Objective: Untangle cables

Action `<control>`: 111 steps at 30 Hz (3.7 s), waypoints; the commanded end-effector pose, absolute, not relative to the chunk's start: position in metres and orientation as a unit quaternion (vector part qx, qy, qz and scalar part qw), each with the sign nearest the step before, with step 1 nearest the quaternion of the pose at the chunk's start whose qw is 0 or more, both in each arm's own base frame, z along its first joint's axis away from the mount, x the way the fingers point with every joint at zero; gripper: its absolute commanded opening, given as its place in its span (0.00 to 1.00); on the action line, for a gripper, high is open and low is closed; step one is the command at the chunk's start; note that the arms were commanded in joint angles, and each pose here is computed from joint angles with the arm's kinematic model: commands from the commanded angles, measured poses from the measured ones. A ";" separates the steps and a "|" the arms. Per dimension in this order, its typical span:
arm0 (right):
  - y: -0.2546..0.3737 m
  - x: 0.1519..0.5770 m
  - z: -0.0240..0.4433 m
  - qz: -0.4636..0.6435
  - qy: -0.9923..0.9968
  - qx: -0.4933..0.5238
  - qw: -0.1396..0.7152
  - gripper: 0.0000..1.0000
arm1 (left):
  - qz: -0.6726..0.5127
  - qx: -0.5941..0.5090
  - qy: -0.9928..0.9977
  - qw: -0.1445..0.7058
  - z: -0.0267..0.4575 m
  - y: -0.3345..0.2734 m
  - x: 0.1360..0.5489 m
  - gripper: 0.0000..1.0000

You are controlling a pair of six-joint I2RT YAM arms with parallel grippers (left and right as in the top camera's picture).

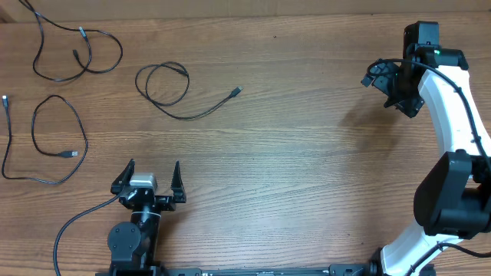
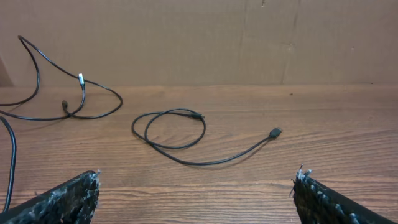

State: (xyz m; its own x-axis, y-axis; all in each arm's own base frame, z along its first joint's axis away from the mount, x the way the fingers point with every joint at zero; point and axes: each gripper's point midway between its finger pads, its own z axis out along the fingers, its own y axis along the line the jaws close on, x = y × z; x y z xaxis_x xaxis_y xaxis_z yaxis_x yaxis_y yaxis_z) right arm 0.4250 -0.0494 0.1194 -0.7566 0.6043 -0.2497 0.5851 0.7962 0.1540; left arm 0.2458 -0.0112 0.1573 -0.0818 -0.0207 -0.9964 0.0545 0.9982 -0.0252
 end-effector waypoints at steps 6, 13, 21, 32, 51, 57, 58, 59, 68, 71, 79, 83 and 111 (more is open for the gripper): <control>-0.057 0.425 0.134 0.031 0.932 0.323 0.163 1.00 | -0.021 0.016 0.733 0.679 0.156 -0.011 0.246 1.00; -0.054 0.424 0.185 0.045 0.920 0.315 0.230 1.00 | -0.021 0.016 0.733 0.679 0.156 -0.011 0.246 1.00; -0.040 0.437 0.310 0.094 0.855 0.277 0.427 1.00 | -0.021 0.016 0.733 0.679 0.156 -0.011 0.246 1.00; -0.026 0.334 0.375 0.125 0.791 0.251 0.544 1.00 | -0.021 0.016 0.734 0.679 0.156 -0.011 0.246 1.00; -0.015 0.185 0.325 0.145 0.618 0.174 0.753 1.00 | -0.021 0.016 0.734 0.679 0.156 -0.011 0.246 1.00; -0.003 0.217 0.291 0.121 0.610 0.101 0.777 1.00 | -0.020 0.016 0.734 0.679 0.156 -0.011 0.246 1.00; -0.003 0.221 0.283 0.118 0.612 0.100 0.776 1.00 | -0.021 0.016 0.734 0.679 0.156 -0.011 0.246 1.00; -0.004 0.226 0.272 0.109 0.615 0.092 0.775 1.00 | -0.021 0.016 0.734 0.679 0.156 -0.011 0.246 1.00; -0.004 0.244 0.209 0.063 0.653 0.062 0.752 1.00 | -0.021 0.016 0.734 0.679 0.156 -0.011 0.246 1.00; -0.003 0.246 0.197 0.030 0.675 0.030 0.737 1.00 | -0.021 0.016 0.734 0.679 0.156 -0.011 0.246 1.00; -0.001 0.247 0.169 -0.019 0.715 -0.025 0.698 1.00 | -0.021 0.016 0.734 0.679 0.156 -0.011 0.246 1.00; 0.001 0.246 0.169 -0.036 0.714 -0.048 0.697 1.00 | -0.021 0.016 0.734 0.679 0.156 -0.011 0.246 0.99; -0.005 0.246 0.169 -0.005 0.716 0.002 0.698 1.00 | -0.021 0.016 0.734 0.679 0.156 -0.011 0.246 1.00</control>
State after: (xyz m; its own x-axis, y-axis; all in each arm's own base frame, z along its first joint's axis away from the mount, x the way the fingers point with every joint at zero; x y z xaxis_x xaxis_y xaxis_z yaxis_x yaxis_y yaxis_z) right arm 0.2463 -0.0043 0.1715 -0.0276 -0.0117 -0.9995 0.0056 0.9999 -0.0119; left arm 0.2460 -0.0105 0.1571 -0.0806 -0.0203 -0.9965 0.0504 0.9984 -0.0244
